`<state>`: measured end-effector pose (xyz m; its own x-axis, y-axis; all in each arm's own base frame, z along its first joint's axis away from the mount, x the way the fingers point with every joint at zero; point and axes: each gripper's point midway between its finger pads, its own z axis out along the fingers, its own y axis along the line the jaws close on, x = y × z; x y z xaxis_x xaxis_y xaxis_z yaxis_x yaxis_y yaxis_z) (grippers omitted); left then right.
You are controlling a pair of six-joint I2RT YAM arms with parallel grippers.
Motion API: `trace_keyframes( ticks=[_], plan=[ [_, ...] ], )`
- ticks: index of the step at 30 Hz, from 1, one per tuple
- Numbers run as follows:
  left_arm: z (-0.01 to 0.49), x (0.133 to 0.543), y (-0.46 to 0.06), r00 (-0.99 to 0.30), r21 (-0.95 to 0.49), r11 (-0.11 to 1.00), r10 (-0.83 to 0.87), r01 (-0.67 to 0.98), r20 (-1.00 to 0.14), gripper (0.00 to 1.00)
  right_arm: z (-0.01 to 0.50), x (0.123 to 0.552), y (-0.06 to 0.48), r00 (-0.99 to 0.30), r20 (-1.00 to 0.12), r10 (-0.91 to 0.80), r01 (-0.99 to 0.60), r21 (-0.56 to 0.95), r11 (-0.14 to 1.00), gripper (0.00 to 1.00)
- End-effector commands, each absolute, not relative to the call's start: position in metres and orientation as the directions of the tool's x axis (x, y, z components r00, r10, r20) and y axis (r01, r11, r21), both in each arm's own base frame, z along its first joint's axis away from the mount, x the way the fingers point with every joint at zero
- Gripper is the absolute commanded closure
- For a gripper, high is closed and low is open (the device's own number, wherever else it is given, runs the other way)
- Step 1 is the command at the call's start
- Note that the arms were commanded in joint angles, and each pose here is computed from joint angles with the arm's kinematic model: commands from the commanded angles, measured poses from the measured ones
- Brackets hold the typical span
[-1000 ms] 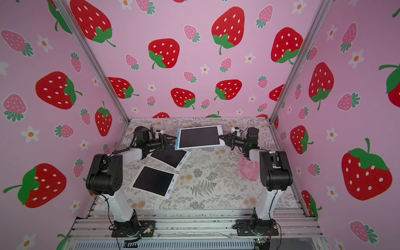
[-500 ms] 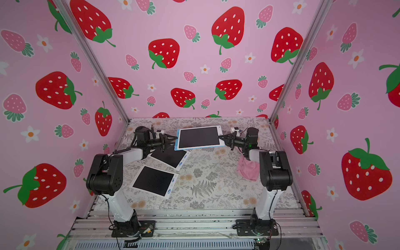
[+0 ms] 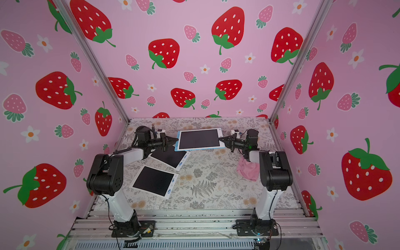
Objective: Wipe the drawing tablet
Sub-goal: Adjust the drawing tablet at the center of the board.
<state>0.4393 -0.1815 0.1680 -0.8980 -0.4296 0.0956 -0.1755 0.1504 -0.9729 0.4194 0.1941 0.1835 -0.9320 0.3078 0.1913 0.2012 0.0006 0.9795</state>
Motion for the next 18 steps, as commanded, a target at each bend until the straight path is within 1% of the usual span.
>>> trace_keyframes(
  ticks=[1, 7, 8, 9, 10, 11, 12, 13, 14, 16, 18],
  plan=[
    [0.180, 0.441, -0.183, -0.897, -0.978, 0.122, -0.430, -0.170, 0.102, 1.00, 0.199, 0.418, 0.194, -0.948, 0.131, 0.291, 0.134, 0.991, -0.010, 1.00],
    [0.188, 0.441, -0.184, -0.898, -0.980, 0.111, -0.428, -0.166, 0.103, 1.00, 0.214, 0.422, 0.194, -0.950, 0.092, 0.299, 0.093, 0.996, -0.012, 1.00],
    [0.189, 0.441, -0.183, -0.898, -0.980, 0.111, -0.428, -0.165, 0.102, 0.97, 0.219, 0.422, 0.194, -0.952, 0.074, 0.298, 0.076, 0.997, -0.005, 1.00],
    [0.190, 0.442, -0.183, -0.896, -0.979, 0.114, -0.431, -0.169, 0.105, 0.73, 0.223, 0.422, 0.194, -0.953, 0.054, 0.298, 0.059, 0.998, 0.008, 1.00],
    [0.191, 0.442, -0.182, -0.894, -0.979, 0.115, -0.436, -0.170, 0.104, 0.54, 0.224, 0.421, 0.194, -0.954, 0.037, 0.297, 0.048, 0.998, 0.031, 1.00],
    [0.191, 0.442, -0.181, -0.892, -0.978, 0.121, -0.440, -0.171, 0.102, 0.44, 0.225, 0.420, 0.193, -0.955, 0.022, 0.296, 0.041, 0.998, 0.057, 1.00],
    [0.190, 0.442, -0.179, -0.889, -0.974, 0.133, -0.447, -0.181, 0.104, 0.37, 0.226, 0.418, 0.193, -0.954, -0.005, 0.299, 0.025, 0.995, 0.095, 1.00],
    [0.189, 0.441, -0.177, -0.885, -0.970, 0.149, -0.455, -0.190, 0.103, 0.31, 0.226, 0.415, 0.191, -0.954, -0.020, 0.299, 0.022, 0.990, 0.138, 1.00],
    [0.188, 0.441, -0.175, -0.882, -0.967, 0.166, -0.461, -0.196, 0.100, 0.27, 0.225, 0.413, 0.190, -0.954, -0.051, 0.296, 0.005, 0.983, 0.184, 1.00],
    [0.181, 0.437, -0.171, -0.875, -0.947, 0.226, -0.475, -0.226, 0.095, 0.23, 0.230, 0.409, 0.187, -0.950, -0.096, 0.297, -0.017, 0.966, 0.256, 1.00],
    [0.176, 0.434, -0.166, -0.868, -0.930, 0.280, -0.491, -0.238, 0.075, 0.16, 0.232, 0.405, 0.183, -0.946, -0.130, 0.297, -0.030, 0.948, 0.318, 1.00]
  ],
)
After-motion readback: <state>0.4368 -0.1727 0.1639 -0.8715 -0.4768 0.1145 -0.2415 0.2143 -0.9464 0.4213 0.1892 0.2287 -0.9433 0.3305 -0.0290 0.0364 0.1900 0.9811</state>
